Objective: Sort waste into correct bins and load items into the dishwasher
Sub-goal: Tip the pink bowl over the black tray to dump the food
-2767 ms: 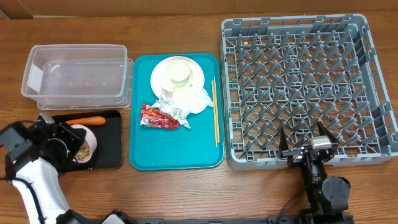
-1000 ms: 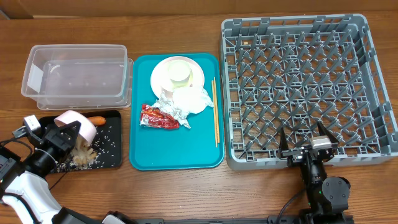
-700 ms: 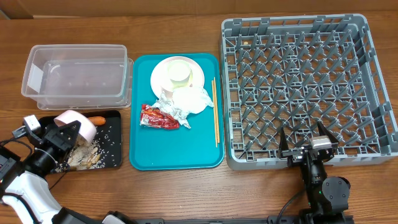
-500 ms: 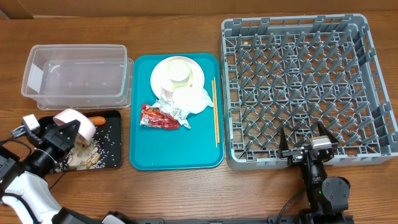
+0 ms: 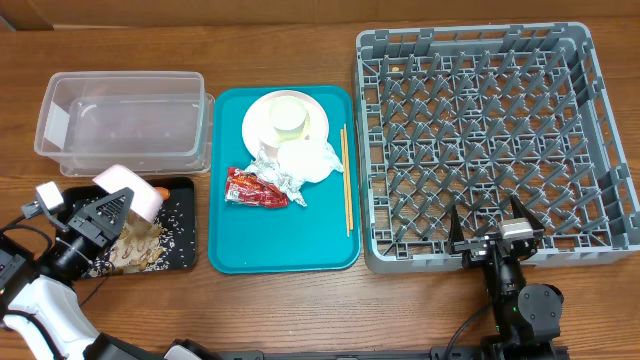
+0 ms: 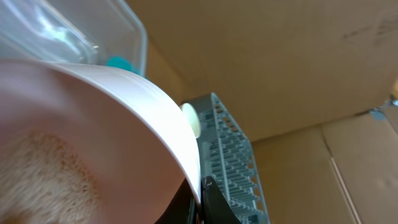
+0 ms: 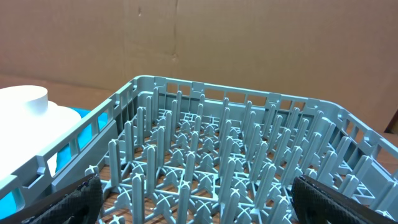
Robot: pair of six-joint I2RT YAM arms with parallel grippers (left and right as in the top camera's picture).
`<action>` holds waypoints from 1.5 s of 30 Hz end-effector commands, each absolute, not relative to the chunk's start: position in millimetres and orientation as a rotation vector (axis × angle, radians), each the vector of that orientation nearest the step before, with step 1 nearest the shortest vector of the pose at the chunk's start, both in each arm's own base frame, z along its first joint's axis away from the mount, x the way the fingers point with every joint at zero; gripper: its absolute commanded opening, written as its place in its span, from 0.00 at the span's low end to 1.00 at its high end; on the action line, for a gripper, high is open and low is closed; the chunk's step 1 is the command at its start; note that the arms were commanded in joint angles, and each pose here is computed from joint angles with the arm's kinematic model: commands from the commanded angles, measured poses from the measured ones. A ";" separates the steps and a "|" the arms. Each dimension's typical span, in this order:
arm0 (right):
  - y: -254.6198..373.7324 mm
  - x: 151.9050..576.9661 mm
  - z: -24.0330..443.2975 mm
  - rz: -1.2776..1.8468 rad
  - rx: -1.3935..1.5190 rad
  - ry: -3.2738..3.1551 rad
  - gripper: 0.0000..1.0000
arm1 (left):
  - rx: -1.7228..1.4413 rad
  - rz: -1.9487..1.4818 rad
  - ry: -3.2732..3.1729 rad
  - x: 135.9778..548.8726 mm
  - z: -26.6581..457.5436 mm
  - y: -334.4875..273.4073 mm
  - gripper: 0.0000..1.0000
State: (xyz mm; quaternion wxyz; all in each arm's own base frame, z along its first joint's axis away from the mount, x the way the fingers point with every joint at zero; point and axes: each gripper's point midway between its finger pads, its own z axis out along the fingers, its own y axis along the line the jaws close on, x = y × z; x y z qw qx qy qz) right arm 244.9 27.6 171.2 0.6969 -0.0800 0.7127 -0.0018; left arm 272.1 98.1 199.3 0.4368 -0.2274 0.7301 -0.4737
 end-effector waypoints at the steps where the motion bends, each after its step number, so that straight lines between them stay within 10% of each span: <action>1: 27.7 245.0 170.3 -0.002 -0.180 1.582 1.00 | -0.436 -1.190 1.740 267.4 218.5 92.4 0.04; 45: 27.8 245.0 170.3 -0.002 -0.180 1.582 1.00 | -0.576 -1.149 1.929 283.2 189.2 81.9 0.04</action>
